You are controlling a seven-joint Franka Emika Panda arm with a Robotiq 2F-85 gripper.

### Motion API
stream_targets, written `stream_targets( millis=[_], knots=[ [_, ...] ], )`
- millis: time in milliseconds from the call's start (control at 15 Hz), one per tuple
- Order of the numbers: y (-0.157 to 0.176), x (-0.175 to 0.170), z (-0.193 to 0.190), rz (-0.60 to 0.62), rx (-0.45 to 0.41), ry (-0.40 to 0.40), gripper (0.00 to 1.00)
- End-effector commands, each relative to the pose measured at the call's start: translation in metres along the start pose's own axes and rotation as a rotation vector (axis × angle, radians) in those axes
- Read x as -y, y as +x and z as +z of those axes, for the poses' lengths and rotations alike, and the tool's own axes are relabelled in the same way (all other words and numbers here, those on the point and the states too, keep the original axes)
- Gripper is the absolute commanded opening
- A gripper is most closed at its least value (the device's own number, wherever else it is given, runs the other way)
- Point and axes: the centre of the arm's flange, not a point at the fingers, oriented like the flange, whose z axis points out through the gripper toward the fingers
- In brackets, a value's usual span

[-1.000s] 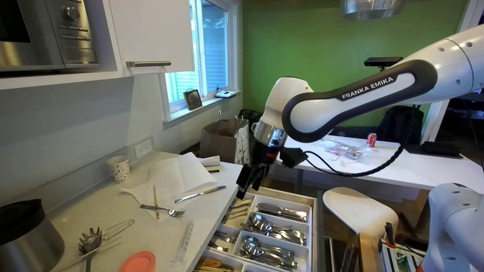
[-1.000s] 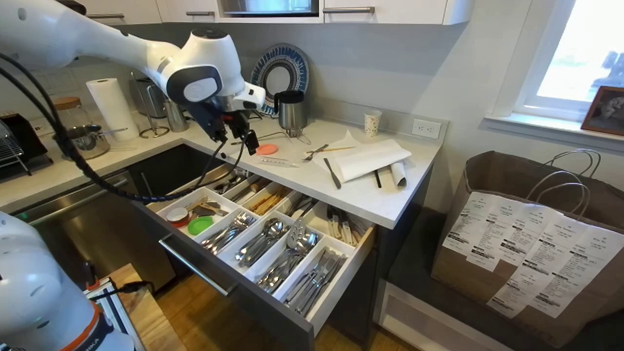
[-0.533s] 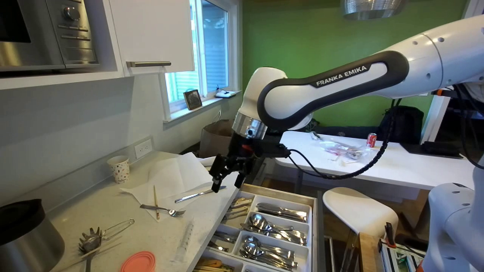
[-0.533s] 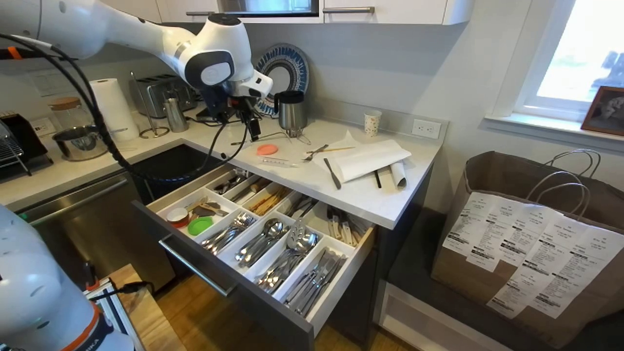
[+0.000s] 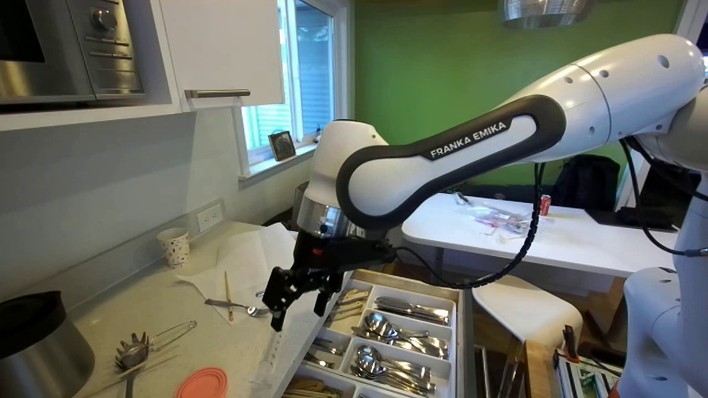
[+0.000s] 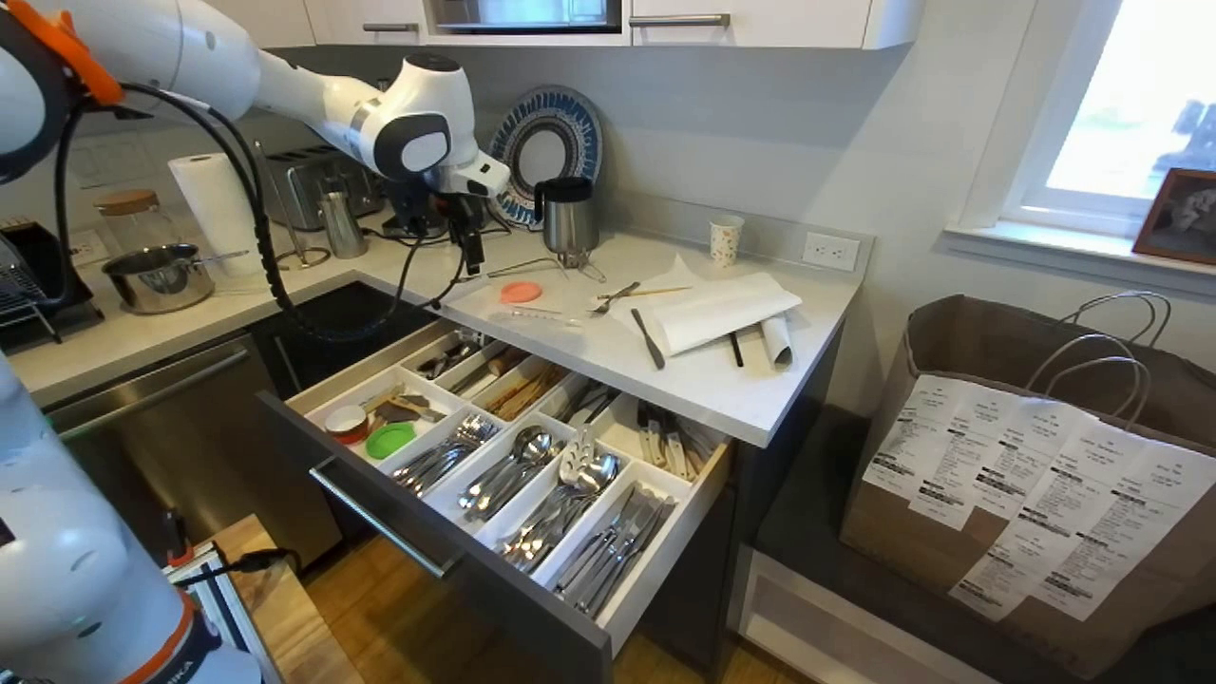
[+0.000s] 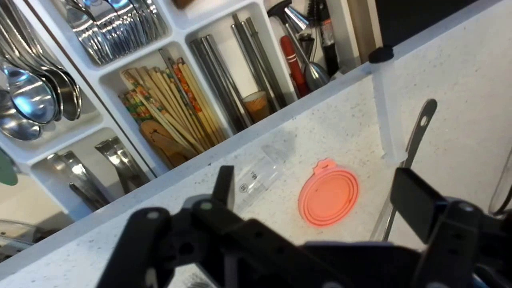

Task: Pick up the syringe on the left and place it standing on the kitchen counter

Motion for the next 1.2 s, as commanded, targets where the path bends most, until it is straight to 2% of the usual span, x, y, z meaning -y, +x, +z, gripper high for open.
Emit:
stream_targets(
  millis=[0, 333, 400, 467, 600, 733, 800, 1133],
  knots=[
    [-0.013, 0.042, 0.030, -0.065, 0.036, -0.079, 1.00],
    [-0.048, 0.111, 0.073, -0.173, -0.002, -0.175, 1.00],
    [-0.057, 0.126, 0.083, -0.195, -0.023, -0.181, 1.00],
    [-0.065, 0.139, 0.091, -0.204, -0.037, -0.154, 1.00],
    [-0.078, 0.158, 0.102, -0.257, -0.116, -0.142, 1.00],
    [-0.093, 0.168, 0.104, -0.321, -0.152, -0.128, 1.00],
    [-0.089, 0.159, 0.097, -0.293, -0.110, -0.124, 1.00],
    [-0.094, 0.166, 0.100, -0.318, -0.130, -0.119, 1.00]
  ],
)
